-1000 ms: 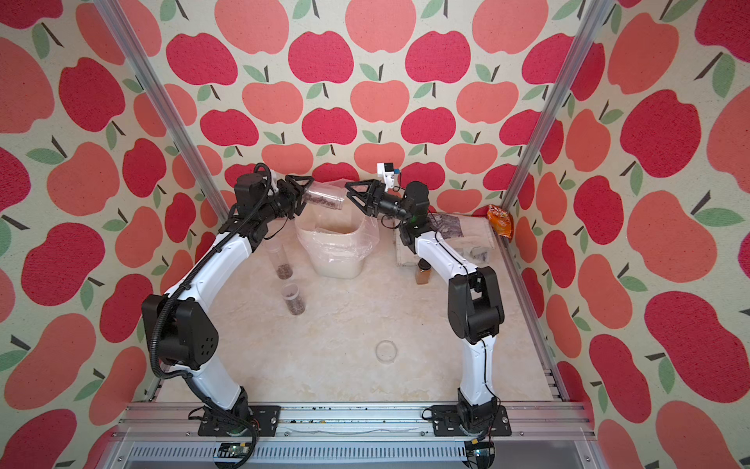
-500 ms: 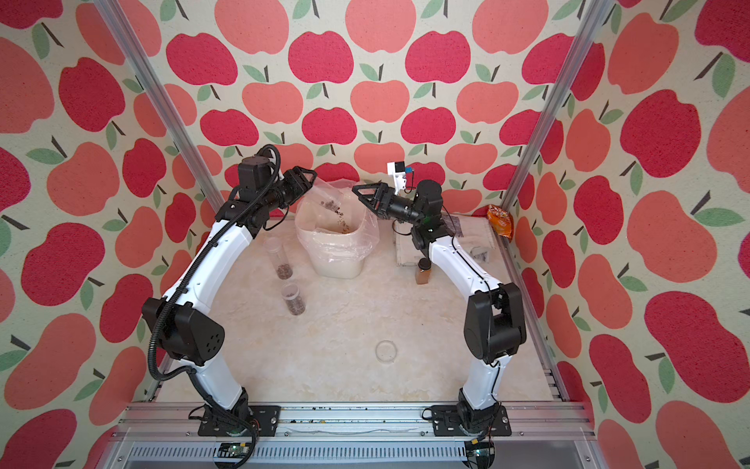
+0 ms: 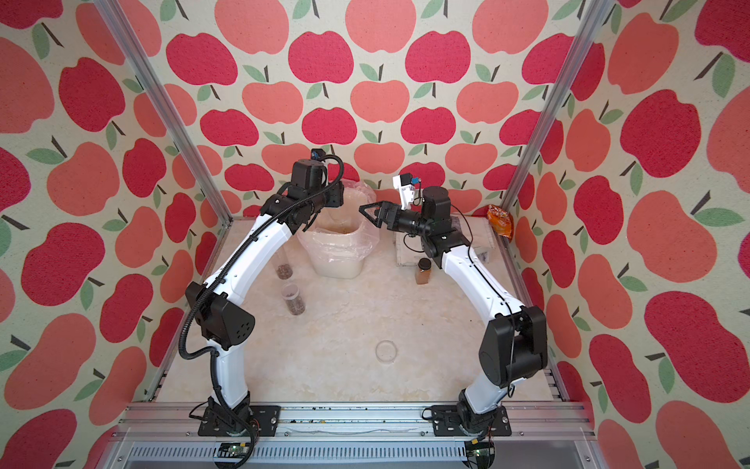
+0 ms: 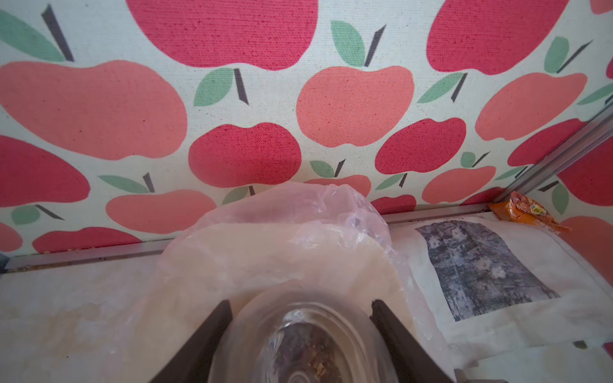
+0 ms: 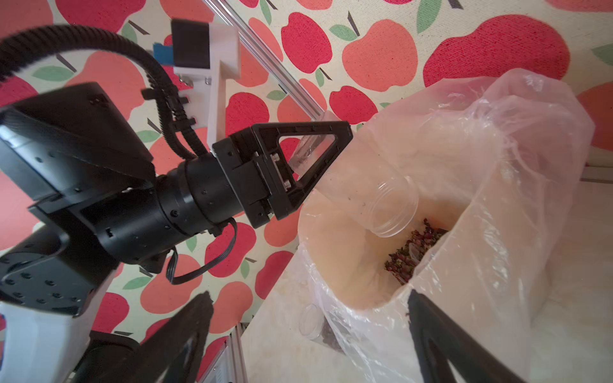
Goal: Empty the moldy dried flower tea in the jars
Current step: Pour the moldy dried flower tea into the trash bin.
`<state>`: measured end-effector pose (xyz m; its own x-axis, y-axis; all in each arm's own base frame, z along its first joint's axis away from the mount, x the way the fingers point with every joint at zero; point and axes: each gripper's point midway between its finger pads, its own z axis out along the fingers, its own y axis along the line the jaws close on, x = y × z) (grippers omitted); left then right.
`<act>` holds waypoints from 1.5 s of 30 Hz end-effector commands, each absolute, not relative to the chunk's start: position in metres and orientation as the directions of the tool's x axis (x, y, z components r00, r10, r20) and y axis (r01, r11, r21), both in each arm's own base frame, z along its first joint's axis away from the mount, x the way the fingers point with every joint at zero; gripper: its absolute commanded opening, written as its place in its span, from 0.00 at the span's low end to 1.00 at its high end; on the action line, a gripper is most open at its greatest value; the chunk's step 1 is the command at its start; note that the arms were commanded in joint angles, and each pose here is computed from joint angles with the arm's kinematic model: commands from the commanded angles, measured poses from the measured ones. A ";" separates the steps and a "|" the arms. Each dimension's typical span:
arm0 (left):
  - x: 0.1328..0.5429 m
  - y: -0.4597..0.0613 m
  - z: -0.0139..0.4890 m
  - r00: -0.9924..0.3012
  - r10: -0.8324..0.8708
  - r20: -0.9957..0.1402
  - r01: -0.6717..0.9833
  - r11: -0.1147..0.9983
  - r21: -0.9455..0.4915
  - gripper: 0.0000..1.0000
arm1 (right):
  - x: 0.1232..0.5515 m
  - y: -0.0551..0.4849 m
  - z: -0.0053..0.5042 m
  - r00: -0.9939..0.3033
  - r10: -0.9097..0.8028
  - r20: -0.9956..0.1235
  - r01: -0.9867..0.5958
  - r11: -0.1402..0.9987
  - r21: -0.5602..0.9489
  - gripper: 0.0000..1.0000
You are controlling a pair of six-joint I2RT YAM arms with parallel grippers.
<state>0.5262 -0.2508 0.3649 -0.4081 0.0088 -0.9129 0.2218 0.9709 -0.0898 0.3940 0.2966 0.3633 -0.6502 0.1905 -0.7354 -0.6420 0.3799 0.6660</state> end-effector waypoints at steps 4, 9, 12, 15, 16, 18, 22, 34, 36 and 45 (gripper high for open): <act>0.533 -0.220 0.373 -0.461 -0.145 -0.876 0.187 0.948 -0.256 0.00 | 0.388 0.277 0.345 -0.622 0.173 -0.764 -0.641 0.449 0.623 0.96; 0.526 -0.236 0.373 -0.405 0.074 -0.911 0.219 0.976 -0.018 0.00 | 0.382 0.277 0.342 -0.626 0.165 -0.762 -0.646 0.438 0.625 0.97; 0.528 -0.227 0.370 -0.463 -0.059 -0.884 0.196 0.966 -0.167 0.00 | 0.378 0.274 0.342 -0.616 0.162 -0.771 -0.653 0.444 0.614 0.97; 0.523 -0.244 0.375 -0.364 0.146 -0.920 0.222 0.973 0.067 0.00 | 0.373 0.271 0.342 -0.606 0.156 -0.780 -0.658 0.454 0.601 0.98; 0.524 -0.241 0.372 -0.393 0.103 -0.914 0.232 0.973 0.010 0.00 | 0.371 0.270 0.341 -0.605 0.150 -0.782 -0.657 0.460 0.597 0.98; 0.529 -0.229 0.367 -0.473 -0.059 -0.879 0.212 0.961 -0.178 0.00 | 0.367 0.267 0.340 -0.600 0.137 -0.788 -0.657 0.477 0.584 0.98; 0.526 -0.238 0.375 -0.393 0.091 -0.915 0.225 0.974 0.000 0.00 | 0.361 0.258 0.338 -0.577 0.118 -0.808 -0.660 0.516 0.546 0.98; 0.527 -0.232 0.383 -0.392 0.041 -0.919 0.206 0.978 -0.045 0.00 | 0.351 0.253 0.341 -0.545 0.074 -0.835 -0.684 0.537 0.494 0.99; 0.525 -0.235 0.386 -0.377 0.078 -0.923 0.212 0.977 -0.004 0.00 | 0.350 0.252 0.340 -0.546 0.069 -0.835 -0.682 0.542 0.491 0.99; 0.529 -0.221 0.389 -0.427 -0.062 -0.902 0.192 0.969 -0.158 0.00 | 0.343 0.247 0.342 -0.524 0.036 -0.851 -0.694 0.561 0.451 0.99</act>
<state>0.5327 -0.2204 0.3736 -0.4267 -0.0080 -0.9043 0.1872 0.9775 -0.0970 0.3505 0.2543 0.3266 -0.5733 0.0475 -0.8180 -0.6701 0.5473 0.5015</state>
